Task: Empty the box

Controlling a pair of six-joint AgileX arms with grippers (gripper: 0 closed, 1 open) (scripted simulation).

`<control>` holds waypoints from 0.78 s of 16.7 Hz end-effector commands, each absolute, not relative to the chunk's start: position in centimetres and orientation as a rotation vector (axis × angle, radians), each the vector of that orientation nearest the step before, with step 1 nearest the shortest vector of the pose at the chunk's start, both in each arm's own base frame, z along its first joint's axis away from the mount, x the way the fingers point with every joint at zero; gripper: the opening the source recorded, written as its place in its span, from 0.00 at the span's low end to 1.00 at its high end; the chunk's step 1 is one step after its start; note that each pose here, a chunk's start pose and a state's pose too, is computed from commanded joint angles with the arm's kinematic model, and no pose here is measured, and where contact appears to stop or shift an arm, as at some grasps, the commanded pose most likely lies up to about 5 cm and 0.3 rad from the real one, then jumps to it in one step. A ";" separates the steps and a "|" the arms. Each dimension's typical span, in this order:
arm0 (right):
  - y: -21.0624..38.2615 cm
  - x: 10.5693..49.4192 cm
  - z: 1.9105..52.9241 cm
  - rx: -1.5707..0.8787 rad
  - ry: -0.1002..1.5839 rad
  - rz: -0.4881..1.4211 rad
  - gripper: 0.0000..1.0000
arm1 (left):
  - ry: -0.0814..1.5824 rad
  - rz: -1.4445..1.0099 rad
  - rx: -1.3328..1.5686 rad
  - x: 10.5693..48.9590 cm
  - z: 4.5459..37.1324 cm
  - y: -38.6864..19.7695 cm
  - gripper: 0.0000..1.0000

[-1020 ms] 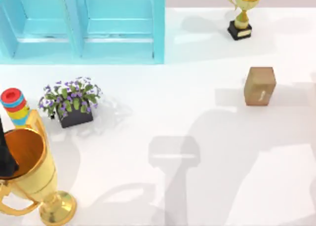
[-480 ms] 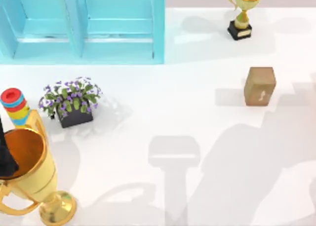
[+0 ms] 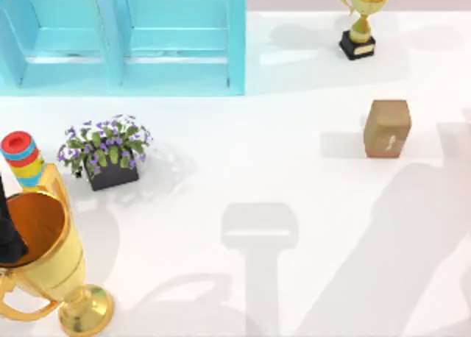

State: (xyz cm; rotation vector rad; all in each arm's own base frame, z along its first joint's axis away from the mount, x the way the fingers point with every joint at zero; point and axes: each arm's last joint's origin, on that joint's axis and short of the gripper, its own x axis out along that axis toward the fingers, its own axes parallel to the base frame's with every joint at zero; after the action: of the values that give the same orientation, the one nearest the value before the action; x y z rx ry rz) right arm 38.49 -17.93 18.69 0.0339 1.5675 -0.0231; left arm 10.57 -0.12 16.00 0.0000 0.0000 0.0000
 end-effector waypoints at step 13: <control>-16.9 35.6 15.9 0.033 1.568 -0.024 1.00 | 0.000 0.000 0.000 10.6 16.0 -0.1 1.00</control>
State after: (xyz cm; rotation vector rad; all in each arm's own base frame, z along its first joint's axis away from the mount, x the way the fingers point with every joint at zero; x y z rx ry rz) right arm 35.58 -16.95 15.92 0.0329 1.5681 -0.0244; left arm 10.57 -0.12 16.00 0.0000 0.0000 0.0000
